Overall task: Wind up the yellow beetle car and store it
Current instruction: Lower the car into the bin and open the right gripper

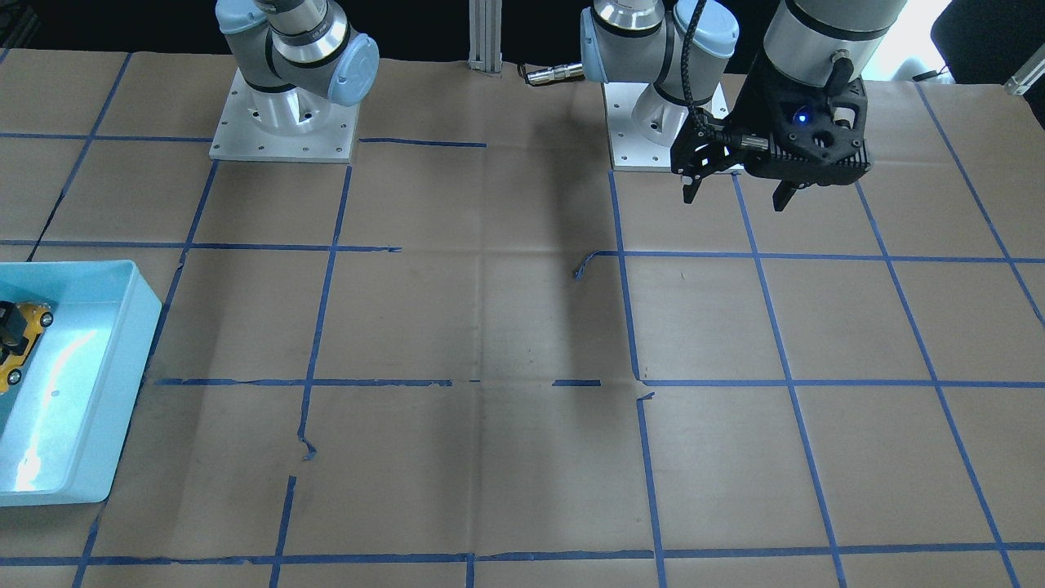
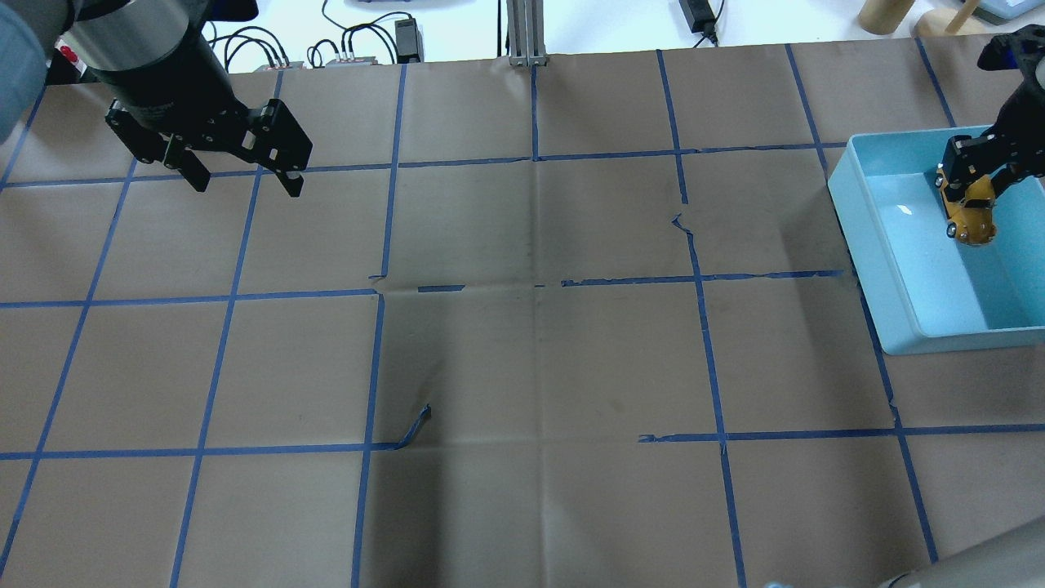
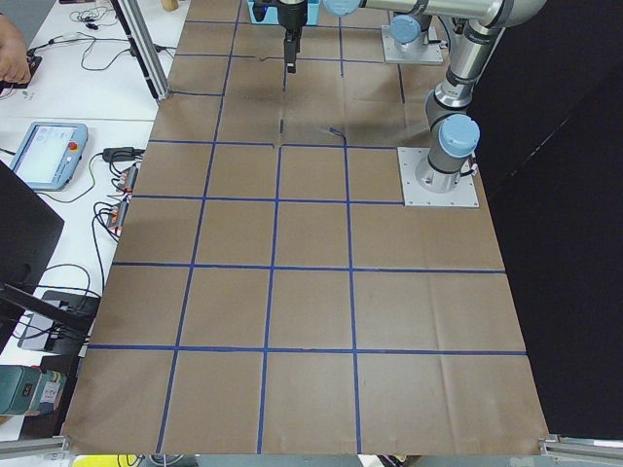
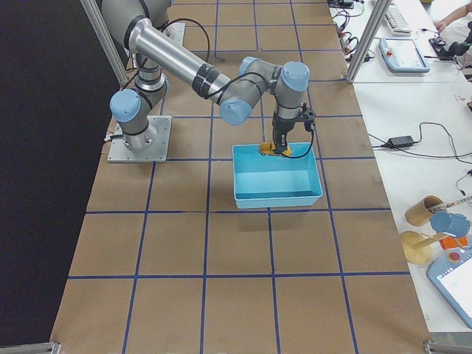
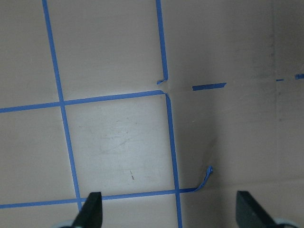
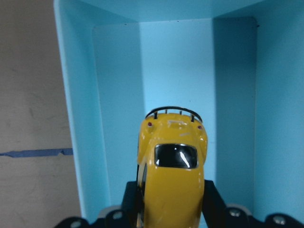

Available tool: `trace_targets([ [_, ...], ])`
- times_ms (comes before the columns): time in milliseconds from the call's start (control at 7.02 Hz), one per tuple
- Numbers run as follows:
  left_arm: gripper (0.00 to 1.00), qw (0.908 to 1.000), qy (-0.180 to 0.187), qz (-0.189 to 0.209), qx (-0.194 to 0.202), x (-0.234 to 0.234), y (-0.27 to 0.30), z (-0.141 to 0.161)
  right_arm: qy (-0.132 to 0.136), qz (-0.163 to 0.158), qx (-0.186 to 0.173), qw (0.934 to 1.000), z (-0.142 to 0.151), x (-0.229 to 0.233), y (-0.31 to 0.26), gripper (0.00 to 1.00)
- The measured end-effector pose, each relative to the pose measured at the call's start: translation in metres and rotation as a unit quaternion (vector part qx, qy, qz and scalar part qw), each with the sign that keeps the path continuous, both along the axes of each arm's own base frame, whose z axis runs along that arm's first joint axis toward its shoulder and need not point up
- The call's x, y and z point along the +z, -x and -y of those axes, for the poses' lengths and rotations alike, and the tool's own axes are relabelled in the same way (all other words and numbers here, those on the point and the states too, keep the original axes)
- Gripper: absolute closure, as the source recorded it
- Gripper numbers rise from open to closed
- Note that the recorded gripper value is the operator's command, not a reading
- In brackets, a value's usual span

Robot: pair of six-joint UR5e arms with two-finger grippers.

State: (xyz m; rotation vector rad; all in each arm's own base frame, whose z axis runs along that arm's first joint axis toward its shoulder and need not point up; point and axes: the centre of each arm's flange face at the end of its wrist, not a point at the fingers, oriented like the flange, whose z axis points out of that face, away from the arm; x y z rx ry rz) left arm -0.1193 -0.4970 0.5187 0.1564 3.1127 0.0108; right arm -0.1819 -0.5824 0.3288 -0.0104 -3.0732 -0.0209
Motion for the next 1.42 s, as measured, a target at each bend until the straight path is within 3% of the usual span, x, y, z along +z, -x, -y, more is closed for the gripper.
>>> trace_targets([
  [427, 0.00, 1.0000, 0.000, -0.001, 0.002, 0.001, -0.002, -0.001, -0.012, 0.009, 0.064, 0.9978, -0.024, -0.055, 0.008, 0.82],
  [997, 0.00, 1.0000, 0.000, -0.002, 0.002, 0.000, -0.002, 0.000, -0.010, 0.008, 0.067, 0.9977, -0.046, -0.102, 0.002, 0.73],
  [1139, 0.00, 1.0000, -0.001, -0.002, 0.002, 0.000, -0.002, 0.000, -0.010, 0.008, 0.066, 0.9977, -0.045, -0.110, 0.005, 0.58],
  [1281, 0.00, 1.0000, -0.001, -0.002, 0.002, 0.000, -0.002, 0.000, -0.006, 0.004, 0.065, 0.9978, -0.043, -0.115, 0.008, 0.06],
  [1424, 0.00, 1.0000, 0.000, -0.002, 0.002, 0.001, -0.002, 0.000, -0.002, 0.002, 0.065, 0.9979, -0.042, -0.115, 0.009, 0.01],
])
